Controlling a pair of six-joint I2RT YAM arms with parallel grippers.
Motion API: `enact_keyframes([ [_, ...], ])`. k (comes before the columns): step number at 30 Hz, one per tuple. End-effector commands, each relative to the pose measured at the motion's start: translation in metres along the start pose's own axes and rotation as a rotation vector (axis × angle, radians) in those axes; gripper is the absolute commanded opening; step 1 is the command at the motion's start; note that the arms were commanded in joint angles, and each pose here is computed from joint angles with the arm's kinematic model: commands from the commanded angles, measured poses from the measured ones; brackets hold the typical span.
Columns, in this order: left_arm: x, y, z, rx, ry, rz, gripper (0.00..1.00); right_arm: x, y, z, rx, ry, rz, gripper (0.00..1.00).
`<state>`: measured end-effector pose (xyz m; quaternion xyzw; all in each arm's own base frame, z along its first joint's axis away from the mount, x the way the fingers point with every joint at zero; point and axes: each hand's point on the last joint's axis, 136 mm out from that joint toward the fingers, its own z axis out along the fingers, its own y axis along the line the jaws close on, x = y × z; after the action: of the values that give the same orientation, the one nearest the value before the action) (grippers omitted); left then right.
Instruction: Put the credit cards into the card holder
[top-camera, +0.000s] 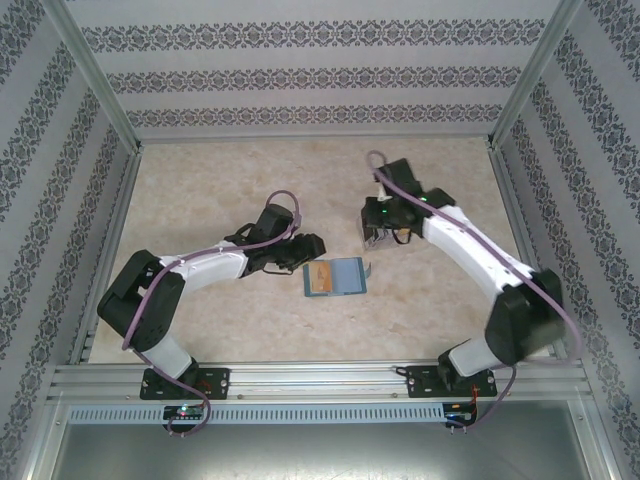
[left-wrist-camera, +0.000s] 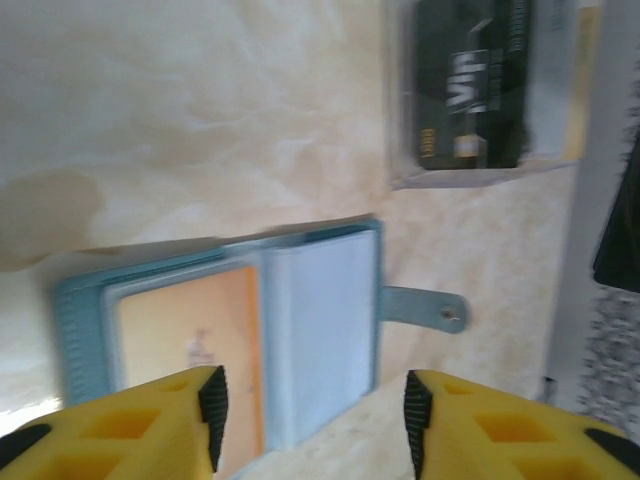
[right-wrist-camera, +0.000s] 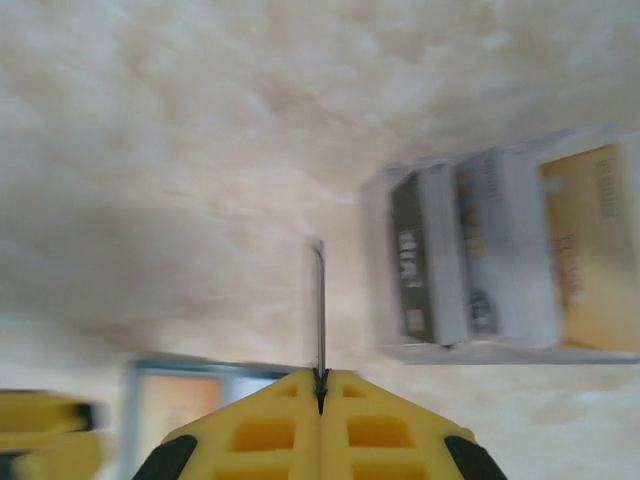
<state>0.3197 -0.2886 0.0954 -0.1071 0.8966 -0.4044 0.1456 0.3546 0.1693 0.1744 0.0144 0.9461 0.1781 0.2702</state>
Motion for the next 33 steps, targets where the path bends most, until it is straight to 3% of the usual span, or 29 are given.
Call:
enact_keyframes([
  [1, -0.020, -0.054, -0.013, 0.272, -0.029, -0.037, 0.57, 0.007, 0.045, -0.005, -0.402, 0.057, 0.193, 0.00],
  [5, -0.030, -0.080, -0.017, 0.403, -0.022, -0.033, 0.65, 0.012, 0.053, -0.013, -0.558, 0.085, 0.277, 0.00],
  [12, -0.031, -0.091, -0.011, 0.443, 0.014, -0.031, 0.62, 0.017, 0.057, -0.013, -0.640, 0.110, 0.319, 0.00],
  [21, -0.030, -0.090, -0.013, 0.455, 0.006, -0.043, 0.32, 0.024, 0.046, 0.001, -0.613, 0.136, 0.359, 0.00],
  [31, -0.024, -0.070, -0.014, 0.371, -0.010, -0.059, 0.00, 0.043, 0.024, 0.028, -0.507, 0.184, 0.398, 0.03],
  [33, -0.022, -0.056, -0.013, 0.314, -0.019, -0.076, 0.00, 0.051, 0.019, 0.034, -0.474, 0.208, 0.388, 0.12],
])
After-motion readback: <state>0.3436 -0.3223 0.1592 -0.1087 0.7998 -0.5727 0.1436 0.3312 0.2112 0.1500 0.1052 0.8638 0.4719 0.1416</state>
